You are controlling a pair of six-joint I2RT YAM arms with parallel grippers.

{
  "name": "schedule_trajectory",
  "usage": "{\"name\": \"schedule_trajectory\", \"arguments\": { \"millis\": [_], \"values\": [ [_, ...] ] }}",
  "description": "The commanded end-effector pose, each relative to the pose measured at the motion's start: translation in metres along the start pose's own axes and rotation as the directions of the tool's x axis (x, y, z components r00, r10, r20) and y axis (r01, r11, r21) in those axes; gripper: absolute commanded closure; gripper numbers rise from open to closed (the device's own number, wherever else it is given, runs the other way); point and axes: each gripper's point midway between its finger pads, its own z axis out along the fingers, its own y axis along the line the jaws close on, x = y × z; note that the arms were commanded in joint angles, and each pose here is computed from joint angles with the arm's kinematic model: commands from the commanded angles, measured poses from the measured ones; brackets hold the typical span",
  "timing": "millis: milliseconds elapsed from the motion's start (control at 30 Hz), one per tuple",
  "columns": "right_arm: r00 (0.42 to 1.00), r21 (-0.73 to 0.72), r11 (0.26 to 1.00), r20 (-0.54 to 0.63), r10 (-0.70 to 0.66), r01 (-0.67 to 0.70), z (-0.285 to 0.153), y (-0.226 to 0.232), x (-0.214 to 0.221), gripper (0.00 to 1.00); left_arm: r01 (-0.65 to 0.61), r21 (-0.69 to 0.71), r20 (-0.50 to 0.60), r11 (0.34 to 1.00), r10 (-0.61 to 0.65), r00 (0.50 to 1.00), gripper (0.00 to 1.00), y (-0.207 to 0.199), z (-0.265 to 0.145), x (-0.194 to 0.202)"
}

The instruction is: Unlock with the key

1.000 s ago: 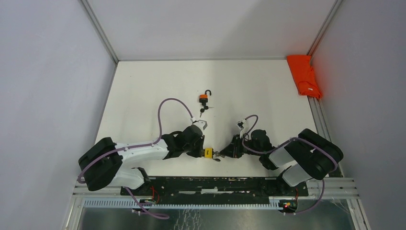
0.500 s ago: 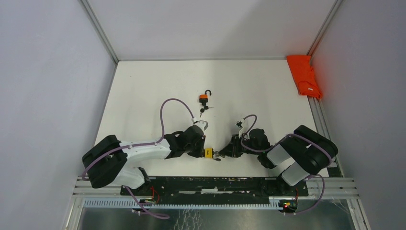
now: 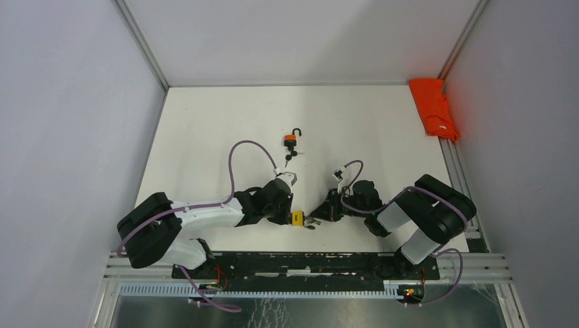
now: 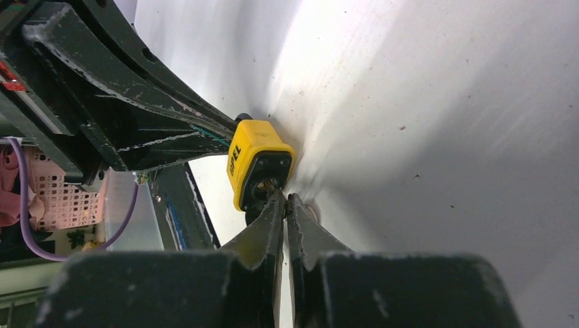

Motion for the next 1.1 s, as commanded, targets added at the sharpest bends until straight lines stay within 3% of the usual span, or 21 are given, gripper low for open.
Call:
{"name": "schedule_trajectory", "arguments": {
  "millis": [0,300,600,1067],
  "values": [
    [0.999,-0.092,0.995,0.023,-0.045,0.047,0.003,0.02,-0.012,0.91,0.017,0.032,0.031,0.999,-0.018,0.999,0.98,-0.012,0.0,-0.011],
    [0.998,-0.086,0.994,-0.018,-0.062,0.06,-0.004,0.019,0.0,0.84,0.014,0.036,0.032,0.999,-0.015,0.999,0.98,-0.013,0.0,-0.012],
    [0.996,-0.056,0.997,-0.069,-0.06,0.057,-0.005,0.009,0.015,0.84,0.014,0.041,0.034,0.999,-0.016,0.999,0.98,-0.014,0.0,-0.013],
    [0.995,-0.071,0.995,-0.061,-0.074,0.07,0.003,0.013,0.006,0.92,0.01,0.05,0.035,0.999,-0.012,0.999,0.98,-0.018,0.0,-0.015]
  ]
}}
